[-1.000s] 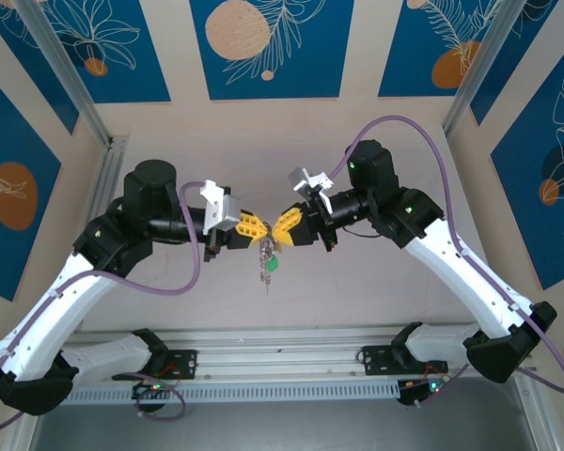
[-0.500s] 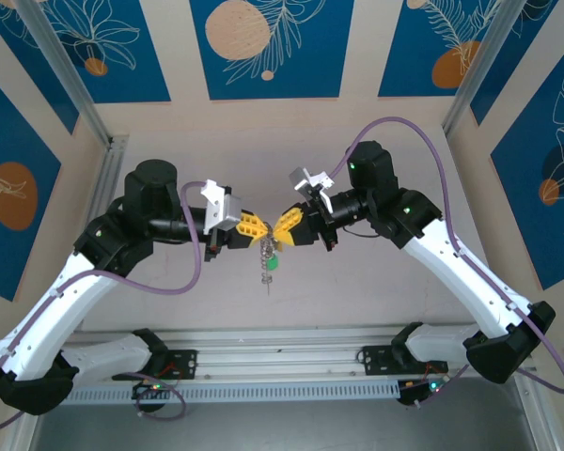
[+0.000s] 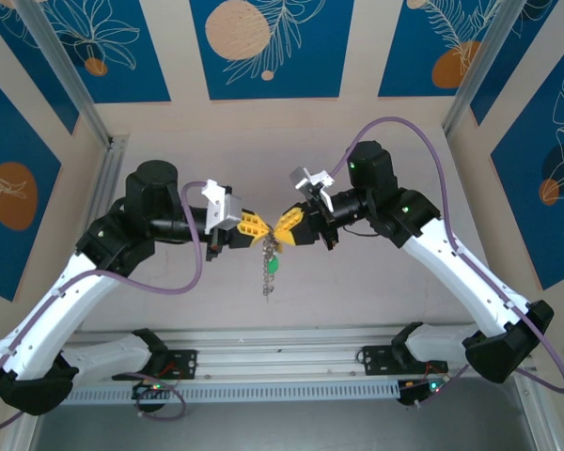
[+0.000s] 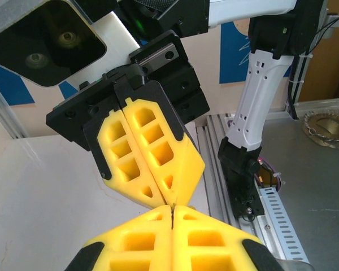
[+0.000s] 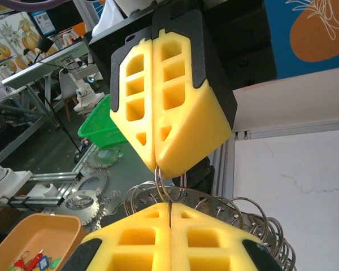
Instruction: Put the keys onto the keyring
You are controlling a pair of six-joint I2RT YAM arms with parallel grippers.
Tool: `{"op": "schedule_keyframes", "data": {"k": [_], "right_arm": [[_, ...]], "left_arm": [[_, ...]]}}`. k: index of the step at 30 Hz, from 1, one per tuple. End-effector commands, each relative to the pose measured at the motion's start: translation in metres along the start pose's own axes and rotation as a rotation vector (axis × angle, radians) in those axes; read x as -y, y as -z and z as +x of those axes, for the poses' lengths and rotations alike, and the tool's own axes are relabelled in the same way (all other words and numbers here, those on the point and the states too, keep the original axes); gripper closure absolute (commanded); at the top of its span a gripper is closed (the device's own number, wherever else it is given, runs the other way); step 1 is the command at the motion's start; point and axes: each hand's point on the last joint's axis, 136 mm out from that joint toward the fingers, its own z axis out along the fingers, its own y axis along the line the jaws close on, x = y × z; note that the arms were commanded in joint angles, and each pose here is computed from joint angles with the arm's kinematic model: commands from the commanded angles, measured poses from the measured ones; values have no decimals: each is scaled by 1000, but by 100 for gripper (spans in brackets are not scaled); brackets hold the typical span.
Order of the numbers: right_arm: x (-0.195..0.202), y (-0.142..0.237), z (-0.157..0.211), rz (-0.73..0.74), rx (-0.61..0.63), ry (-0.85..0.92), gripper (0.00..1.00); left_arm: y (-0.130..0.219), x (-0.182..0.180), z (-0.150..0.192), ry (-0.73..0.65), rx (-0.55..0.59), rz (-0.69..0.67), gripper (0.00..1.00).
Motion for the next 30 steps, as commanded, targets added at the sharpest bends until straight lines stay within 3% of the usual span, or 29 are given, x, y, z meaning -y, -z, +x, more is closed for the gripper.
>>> {"op": "schedule_keyframes", "data": {"k": [1,14,21,30], "right_arm": [[0,-2,9,-33,-13,-56,93],[-2,1,10,-54,-21,-89,88],[0,4,9,-52,-15,-94,100],[5,2,8,-57,-16,-120,100]], "left_arm": [[8,0,-26,-80,86,-28,100],[9,-4,-23,-87,78,-42,100],[9,-4,-24,-80,83,-30,100],[8,-2,-24,-79,87,-21,100]]}}
